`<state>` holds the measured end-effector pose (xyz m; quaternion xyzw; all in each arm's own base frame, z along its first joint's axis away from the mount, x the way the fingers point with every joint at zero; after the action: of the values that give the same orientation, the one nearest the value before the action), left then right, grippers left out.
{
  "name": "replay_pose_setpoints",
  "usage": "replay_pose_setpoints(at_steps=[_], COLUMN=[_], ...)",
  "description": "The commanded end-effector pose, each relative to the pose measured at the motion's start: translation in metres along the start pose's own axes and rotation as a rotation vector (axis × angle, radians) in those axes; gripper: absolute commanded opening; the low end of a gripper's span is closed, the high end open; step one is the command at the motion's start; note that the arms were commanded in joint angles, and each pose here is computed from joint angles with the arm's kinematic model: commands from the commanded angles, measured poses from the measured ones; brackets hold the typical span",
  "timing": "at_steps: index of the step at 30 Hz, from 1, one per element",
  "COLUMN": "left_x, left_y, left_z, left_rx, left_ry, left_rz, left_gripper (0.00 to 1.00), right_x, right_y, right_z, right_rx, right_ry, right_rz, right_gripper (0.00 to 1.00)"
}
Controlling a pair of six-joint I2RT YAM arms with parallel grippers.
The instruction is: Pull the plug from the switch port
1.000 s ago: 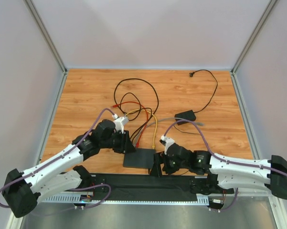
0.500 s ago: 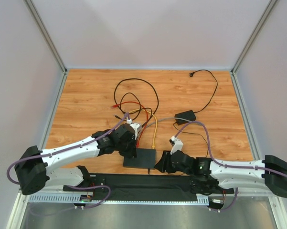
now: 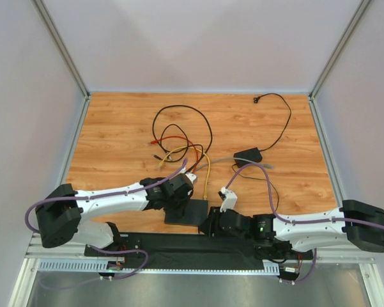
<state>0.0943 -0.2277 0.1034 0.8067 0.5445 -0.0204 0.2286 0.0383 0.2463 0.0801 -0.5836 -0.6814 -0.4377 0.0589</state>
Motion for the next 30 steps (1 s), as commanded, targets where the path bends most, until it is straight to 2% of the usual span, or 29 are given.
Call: replay_pose_setpoints(at_steps=[1,5,8,14,21,30], left_x=[-0.016,-0.017,-0.02,-0.017,-0.026,-0.019], left_y=[0.018,0.022,0.021,0.013,0.003,-0.01], left_z=[0.005,0.015,0.022,0.033,0.048,0.063], left_rx=[-0.03,-0.021,-0.005,0.015,0.073,0.105], left_ry=[-0.018,0.011,0.003,0.008,-0.083,-0.064], left_rz=[0.003,0.0,-0.011,-0.051,-0.097,-0.168], left_gripper=[0.01,0.0,0.0,0.0,0.0,0.0], right_x=[0.016,0.024,0.023,0.015,0.013,0.002], right_y=[0.014,0.009,0.005,0.007,0.004,0.0], right_z=[0.003,0.008,0.01,0.011,0.019,0.027], right_rx=[-0.094,-0.053,-0.036,-0.074,-0.071,-0.082], right_ry=[0.047,0.056,0.033,0.004,-0.027,-0.089], right_rz=[0.051,0.024,0.032,0.066,0.072,0.093], right_gripper=[0.41,0.35,0.35,0.34,0.33,0.23])
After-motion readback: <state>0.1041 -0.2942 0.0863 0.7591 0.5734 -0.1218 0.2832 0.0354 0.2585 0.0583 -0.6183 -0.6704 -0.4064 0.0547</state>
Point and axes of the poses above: each gripper's point midway between its finger pads, its own z axis out along the fingers, its own x axis along the line the jaws close on, y = z × x, the point moved 6 cm from there along -z, back along the fingers, and after that the axes turned 4 degrees about -z, right-handed, at the moved point
